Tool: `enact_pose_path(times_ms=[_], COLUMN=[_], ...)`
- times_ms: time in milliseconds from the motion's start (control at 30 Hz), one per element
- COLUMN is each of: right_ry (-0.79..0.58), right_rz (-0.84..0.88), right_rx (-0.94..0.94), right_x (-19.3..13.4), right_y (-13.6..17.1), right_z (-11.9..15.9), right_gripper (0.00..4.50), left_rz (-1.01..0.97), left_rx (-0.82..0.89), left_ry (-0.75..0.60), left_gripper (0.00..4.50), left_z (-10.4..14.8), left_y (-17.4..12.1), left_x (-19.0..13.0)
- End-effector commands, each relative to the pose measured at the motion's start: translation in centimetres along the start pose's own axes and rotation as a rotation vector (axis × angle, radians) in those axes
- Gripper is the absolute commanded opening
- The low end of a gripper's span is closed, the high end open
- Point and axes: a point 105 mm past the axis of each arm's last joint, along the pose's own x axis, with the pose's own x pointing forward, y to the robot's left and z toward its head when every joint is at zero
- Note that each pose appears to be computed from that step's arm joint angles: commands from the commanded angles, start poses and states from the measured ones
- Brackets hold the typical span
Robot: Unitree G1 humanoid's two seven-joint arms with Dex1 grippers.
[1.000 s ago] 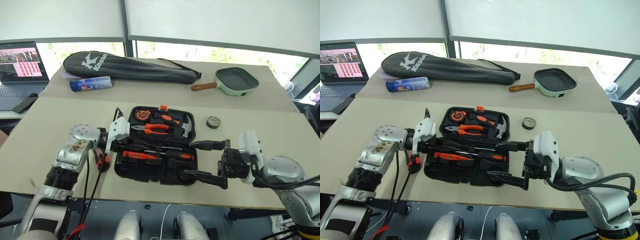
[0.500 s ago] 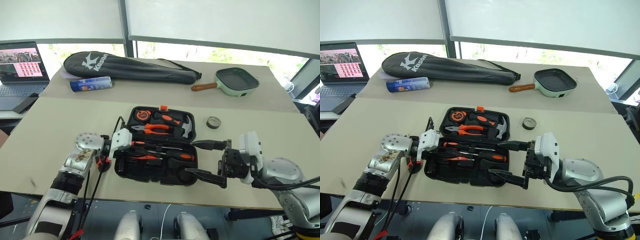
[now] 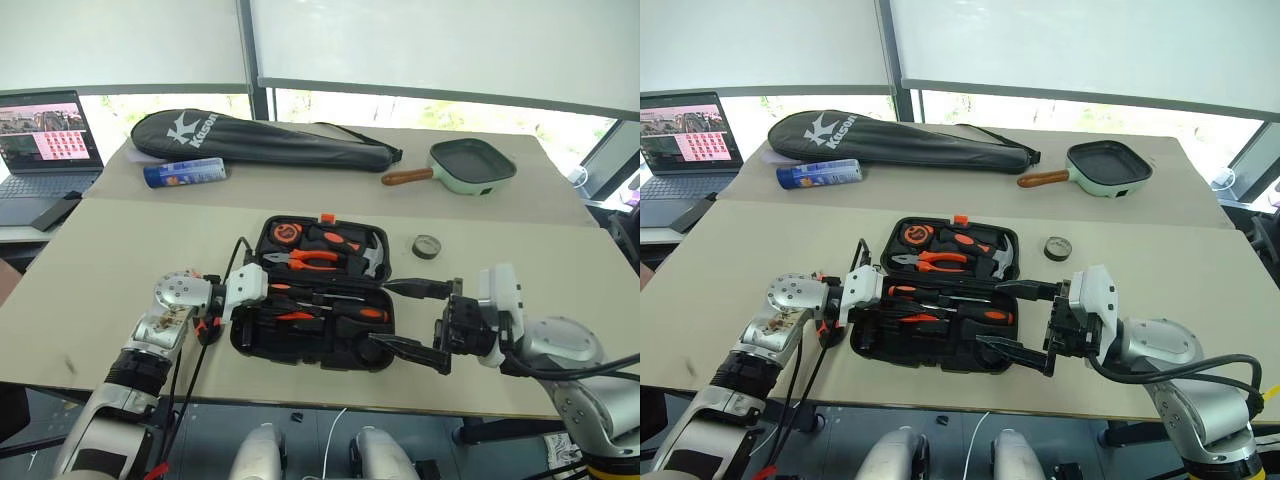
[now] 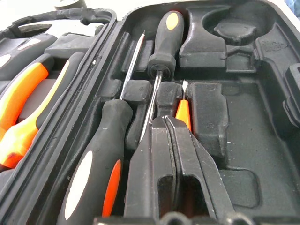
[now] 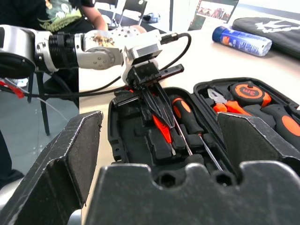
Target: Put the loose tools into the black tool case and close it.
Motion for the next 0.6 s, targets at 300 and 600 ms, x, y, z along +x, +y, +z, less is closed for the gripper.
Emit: enact_pose_path(times_ms=[300, 600], right_ry=[-0.058, -0.076], right_rz=[-0.08, -0.067], right_rx=[-0.13, -0.181], right_x=[-3.7, -4.1], right_y=[-0.7, -0.8], right_z=[-0.6, -2.4], right_gripper=[4.5, 4.5], left_rz=[0.58, 1.066], left_rx=[-0.106, -0.364], left_ry=[0.018, 0.227], left_gripper=[4.37, 4.45], left_z=[1.9, -3.0], left_y=[-1.6, -8.5], left_x=[-15.3, -25.1])
